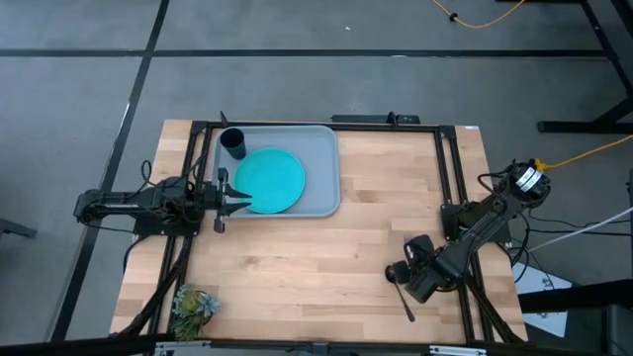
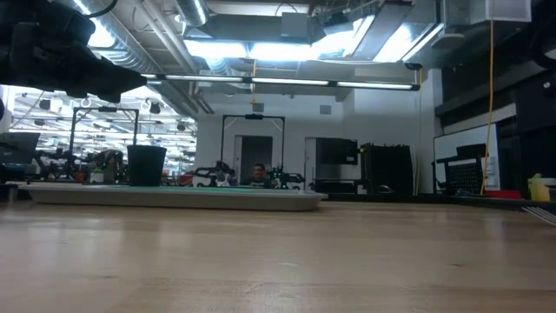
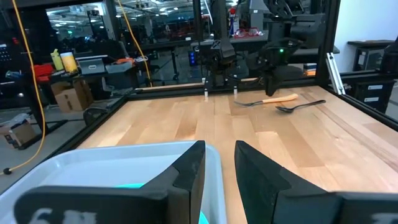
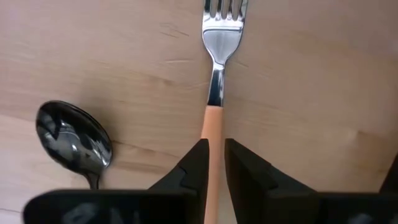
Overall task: Pick and place plate/cup/fork/spoon on tray
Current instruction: Put the yellow fork on the serving tray right beside the light blue plate, then put the black spoon on the serving tray left beside the yellow fork
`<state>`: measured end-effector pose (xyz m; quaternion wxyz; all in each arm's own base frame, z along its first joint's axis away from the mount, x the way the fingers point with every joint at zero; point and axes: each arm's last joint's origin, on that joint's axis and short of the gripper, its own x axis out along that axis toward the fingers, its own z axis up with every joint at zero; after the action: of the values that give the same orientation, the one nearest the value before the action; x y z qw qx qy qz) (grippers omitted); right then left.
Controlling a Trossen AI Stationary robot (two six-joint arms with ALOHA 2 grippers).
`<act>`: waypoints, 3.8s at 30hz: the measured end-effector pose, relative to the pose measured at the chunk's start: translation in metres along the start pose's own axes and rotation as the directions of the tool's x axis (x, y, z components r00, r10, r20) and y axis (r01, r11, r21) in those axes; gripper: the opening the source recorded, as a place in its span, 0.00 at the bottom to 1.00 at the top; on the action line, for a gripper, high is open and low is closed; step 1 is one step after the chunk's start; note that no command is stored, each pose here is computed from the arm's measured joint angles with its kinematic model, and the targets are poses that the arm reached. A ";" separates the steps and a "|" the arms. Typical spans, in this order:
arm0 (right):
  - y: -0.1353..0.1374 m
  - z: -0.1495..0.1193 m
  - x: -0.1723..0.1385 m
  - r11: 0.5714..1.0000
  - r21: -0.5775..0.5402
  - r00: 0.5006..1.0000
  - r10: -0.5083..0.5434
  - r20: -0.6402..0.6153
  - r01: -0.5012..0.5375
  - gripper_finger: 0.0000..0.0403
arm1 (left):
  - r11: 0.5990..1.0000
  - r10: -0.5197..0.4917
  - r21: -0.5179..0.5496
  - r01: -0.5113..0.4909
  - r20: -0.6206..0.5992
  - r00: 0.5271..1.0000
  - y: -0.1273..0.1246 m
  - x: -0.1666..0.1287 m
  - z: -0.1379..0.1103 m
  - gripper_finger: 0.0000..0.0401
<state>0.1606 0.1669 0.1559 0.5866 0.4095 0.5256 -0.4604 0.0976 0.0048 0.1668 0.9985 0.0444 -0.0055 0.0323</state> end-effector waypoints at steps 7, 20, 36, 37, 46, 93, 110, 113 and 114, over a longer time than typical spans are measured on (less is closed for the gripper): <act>0.000 0.000 0.000 1.000 0.026 1.000 0.004 -0.003 -0.004 0.21 | 1.000 0.000 0.000 0.000 0.000 1.000 0.000 0.000 0.000 0.20; 0.006 -0.005 0.015 0.999 0.021 0.999 -0.024 0.026 0.024 0.27 | 1.000 0.000 0.000 0.000 0.000 1.000 0.000 0.000 0.000 0.20; 0.010 -0.007 0.027 0.998 0.022 0.997 -0.056 0.062 0.055 0.19 | 1.000 0.000 0.000 0.000 0.000 1.000 0.000 0.000 0.000 0.20; 0.010 -0.007 0.027 0.998 0.024 0.997 -0.056 0.062 0.055 0.16 | 1.000 0.000 0.000 0.000 0.000 1.000 0.000 0.000 0.000 0.20; 0.016 0.003 0.022 0.996 0.060 0.993 -0.070 0.096 0.064 0.11 | 1.000 0.000 0.000 0.000 0.000 1.000 0.000 0.000 0.000 0.20; 0.189 0.347 0.027 0.976 0.093 0.975 0.187 0.124 -0.199 0.11 | 1.000 0.004 0.000 -0.004 0.000 1.000 0.000 0.000 0.000 0.20; 0.189 0.337 0.037 0.980 0.159 0.974 0.084 0.209 -0.119 0.23 | 1.000 0.004 0.000 -0.004 0.000 1.000 0.000 0.000 0.000 0.20; 0.187 0.335 0.042 0.979 0.174 0.976 0.074 0.203 -0.110 0.24 | 1.000 0.004 0.000 -0.004 0.000 1.000 0.000 0.000 0.000 0.20; 0.187 0.335 0.042 0.979 0.173 0.977 0.072 0.201 -0.108 0.24 | 1.000 0.004 0.000 -0.004 0.000 1.000 0.000 0.000 0.000 0.20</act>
<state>0.4233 -0.1156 0.1506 0.6153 0.4384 0.4020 -0.5172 0.0976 0.0049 0.1668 0.9984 0.0446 -0.0054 0.0342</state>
